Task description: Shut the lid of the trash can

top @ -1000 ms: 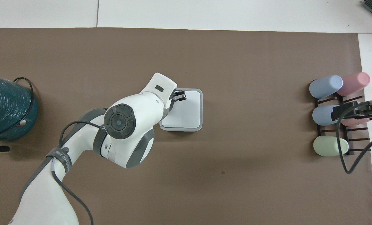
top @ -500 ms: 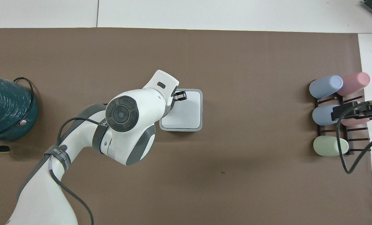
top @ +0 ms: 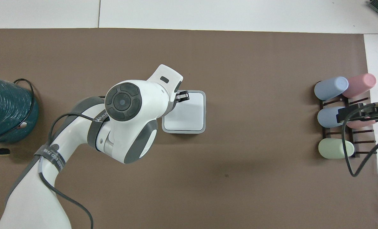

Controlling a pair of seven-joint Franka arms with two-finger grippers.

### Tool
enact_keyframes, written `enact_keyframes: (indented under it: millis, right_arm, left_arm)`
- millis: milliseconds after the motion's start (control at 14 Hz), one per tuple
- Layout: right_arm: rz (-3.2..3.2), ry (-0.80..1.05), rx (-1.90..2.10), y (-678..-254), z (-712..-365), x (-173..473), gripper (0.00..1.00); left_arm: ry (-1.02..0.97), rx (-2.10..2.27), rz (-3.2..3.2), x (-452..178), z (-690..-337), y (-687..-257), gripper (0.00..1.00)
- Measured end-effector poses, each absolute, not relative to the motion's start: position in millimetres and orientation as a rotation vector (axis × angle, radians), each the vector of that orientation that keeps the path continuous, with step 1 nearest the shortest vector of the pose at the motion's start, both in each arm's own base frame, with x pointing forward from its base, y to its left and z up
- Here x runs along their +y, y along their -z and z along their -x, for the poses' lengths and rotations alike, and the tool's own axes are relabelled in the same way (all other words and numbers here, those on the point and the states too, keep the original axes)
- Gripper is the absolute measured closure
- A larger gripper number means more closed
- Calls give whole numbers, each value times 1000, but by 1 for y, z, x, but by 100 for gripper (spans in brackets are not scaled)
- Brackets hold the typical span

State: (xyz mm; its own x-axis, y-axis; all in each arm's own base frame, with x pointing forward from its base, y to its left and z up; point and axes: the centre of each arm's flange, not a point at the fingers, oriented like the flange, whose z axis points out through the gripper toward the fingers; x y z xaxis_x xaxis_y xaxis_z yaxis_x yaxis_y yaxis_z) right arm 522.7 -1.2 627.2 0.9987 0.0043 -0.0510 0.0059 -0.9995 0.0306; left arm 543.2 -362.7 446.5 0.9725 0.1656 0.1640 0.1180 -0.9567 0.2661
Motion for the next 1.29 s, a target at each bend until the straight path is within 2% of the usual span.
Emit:
enact_keyframes:
  millis: [286,571,1000,1286]
  right_arm:
    - [-3110,79,8,-627,-523,-1,0]
    - [-3110,79,8,-627,-523,-1,0]
    - [-3110,79,8,-627,-523,-1,0]
    - [-3110,79,8,-627,-523,-1,0]
  left_arm:
    - [-205,214,-2914,-325,-565,-508,99]
    - [-178,118,-2967,-253,-586,-547,99]
    - [-124,-112,-3025,-137,-590,-580,99]
    - [-48,-199,-3039,-100,-580,-590,95]
